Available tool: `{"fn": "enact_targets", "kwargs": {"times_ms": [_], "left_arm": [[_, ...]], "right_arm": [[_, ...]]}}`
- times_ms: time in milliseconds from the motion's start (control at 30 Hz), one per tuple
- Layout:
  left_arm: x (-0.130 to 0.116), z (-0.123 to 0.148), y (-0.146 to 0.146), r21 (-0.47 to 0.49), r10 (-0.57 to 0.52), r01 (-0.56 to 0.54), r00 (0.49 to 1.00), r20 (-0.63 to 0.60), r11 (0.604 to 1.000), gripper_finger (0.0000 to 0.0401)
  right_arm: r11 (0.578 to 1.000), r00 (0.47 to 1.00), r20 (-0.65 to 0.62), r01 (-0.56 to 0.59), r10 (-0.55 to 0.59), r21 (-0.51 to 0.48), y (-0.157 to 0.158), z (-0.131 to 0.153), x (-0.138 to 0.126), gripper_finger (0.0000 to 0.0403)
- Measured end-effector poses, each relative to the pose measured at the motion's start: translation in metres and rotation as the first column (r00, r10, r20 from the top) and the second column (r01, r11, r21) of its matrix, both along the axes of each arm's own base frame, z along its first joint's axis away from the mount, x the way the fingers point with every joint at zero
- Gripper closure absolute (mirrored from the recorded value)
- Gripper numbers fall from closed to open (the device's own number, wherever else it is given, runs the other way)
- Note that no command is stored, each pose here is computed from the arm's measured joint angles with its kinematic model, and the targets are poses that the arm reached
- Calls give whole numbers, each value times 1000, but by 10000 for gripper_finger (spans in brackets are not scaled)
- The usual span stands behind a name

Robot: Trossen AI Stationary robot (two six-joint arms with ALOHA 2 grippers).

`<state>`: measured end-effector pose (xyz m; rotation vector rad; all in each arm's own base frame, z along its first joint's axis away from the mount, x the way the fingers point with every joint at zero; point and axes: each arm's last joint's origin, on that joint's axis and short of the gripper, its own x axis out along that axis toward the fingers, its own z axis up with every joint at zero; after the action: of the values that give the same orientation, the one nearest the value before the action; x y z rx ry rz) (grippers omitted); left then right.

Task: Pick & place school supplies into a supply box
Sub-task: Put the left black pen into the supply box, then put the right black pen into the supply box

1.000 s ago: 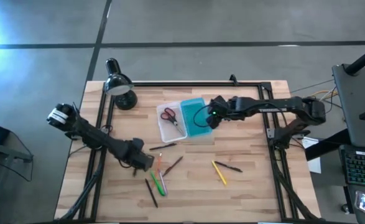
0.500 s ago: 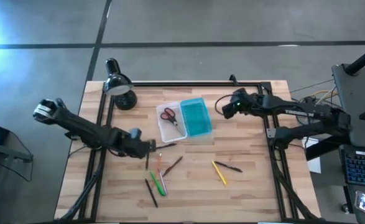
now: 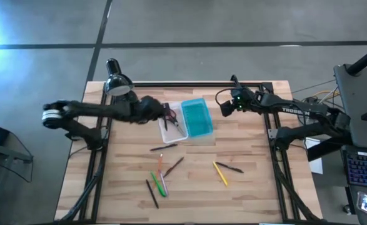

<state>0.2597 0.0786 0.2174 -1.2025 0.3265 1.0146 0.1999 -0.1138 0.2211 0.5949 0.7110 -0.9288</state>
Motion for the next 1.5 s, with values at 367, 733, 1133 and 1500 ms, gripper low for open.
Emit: {"fn": "enact_targets", "kwargs": {"times_ms": [367, 733, 1133, 1500], "left_arm": [[24, -25, 15, -127, -172, 162, 982, -73, 979, 296], [-4, 40, -15, 147, -536, 543, 840, -84, 827, 272], [-29, 54, -18, 295, -610, 630, 774, -167, 719, 270], [-33, 47, -19, 263, -666, 720, 694, -273, 642, 270]], "right_arm": [[1000, 1000, -11, -2, 2, 3, 1, 0, -1, 179], [710, 679, -209, -655, 704, 259, 54, -12, -11, 181], [598, 588, -126, -753, 799, 276, 159, 0, -15, 217], [715, 690, -240, -563, 683, 415, 216, -52, 25, 218]]}}
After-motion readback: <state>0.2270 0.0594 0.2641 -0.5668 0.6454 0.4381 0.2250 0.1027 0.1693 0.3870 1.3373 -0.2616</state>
